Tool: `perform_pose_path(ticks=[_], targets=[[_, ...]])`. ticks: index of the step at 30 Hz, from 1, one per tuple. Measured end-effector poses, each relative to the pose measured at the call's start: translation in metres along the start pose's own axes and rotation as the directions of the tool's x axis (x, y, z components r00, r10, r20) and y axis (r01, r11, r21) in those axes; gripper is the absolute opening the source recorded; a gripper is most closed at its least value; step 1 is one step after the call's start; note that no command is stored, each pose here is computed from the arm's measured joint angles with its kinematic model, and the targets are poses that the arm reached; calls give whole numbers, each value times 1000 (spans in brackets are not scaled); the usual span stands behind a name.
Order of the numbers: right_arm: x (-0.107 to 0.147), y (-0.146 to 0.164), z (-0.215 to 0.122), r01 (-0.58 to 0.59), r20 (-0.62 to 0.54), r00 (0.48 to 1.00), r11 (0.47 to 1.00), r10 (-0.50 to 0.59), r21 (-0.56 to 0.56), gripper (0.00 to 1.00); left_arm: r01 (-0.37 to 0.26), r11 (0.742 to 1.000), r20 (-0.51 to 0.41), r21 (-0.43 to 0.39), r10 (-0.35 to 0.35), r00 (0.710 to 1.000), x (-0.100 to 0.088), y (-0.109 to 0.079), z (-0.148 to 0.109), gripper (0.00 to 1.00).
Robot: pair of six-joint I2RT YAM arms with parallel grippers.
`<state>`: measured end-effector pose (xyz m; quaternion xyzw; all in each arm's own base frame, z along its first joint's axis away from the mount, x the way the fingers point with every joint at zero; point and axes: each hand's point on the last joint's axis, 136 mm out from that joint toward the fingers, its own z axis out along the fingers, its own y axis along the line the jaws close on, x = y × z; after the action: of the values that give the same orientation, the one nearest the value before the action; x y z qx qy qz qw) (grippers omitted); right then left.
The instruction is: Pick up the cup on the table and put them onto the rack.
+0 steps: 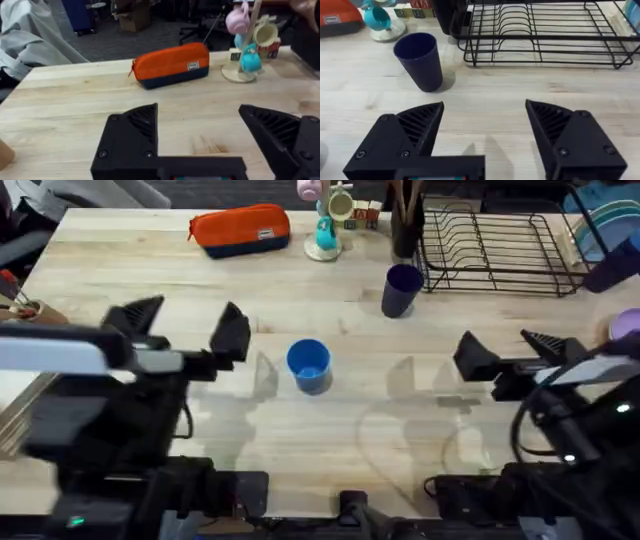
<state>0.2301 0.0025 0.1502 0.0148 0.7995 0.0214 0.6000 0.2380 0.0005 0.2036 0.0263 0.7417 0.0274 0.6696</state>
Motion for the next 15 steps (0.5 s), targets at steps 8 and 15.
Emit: perform_pose_path(ticks=[8, 15], targets=[[-76, 4, -6, 84, -68, 994, 996, -84, -2, 995, -3, 1000, -182, 7, 5, 983, -44, 4, 21, 993], [-116, 7, 37, 122, -214, 969, 992, -125, -29, 995, -4, 1000, -358, 21, 12, 933, -70, 6, 62, 993]])
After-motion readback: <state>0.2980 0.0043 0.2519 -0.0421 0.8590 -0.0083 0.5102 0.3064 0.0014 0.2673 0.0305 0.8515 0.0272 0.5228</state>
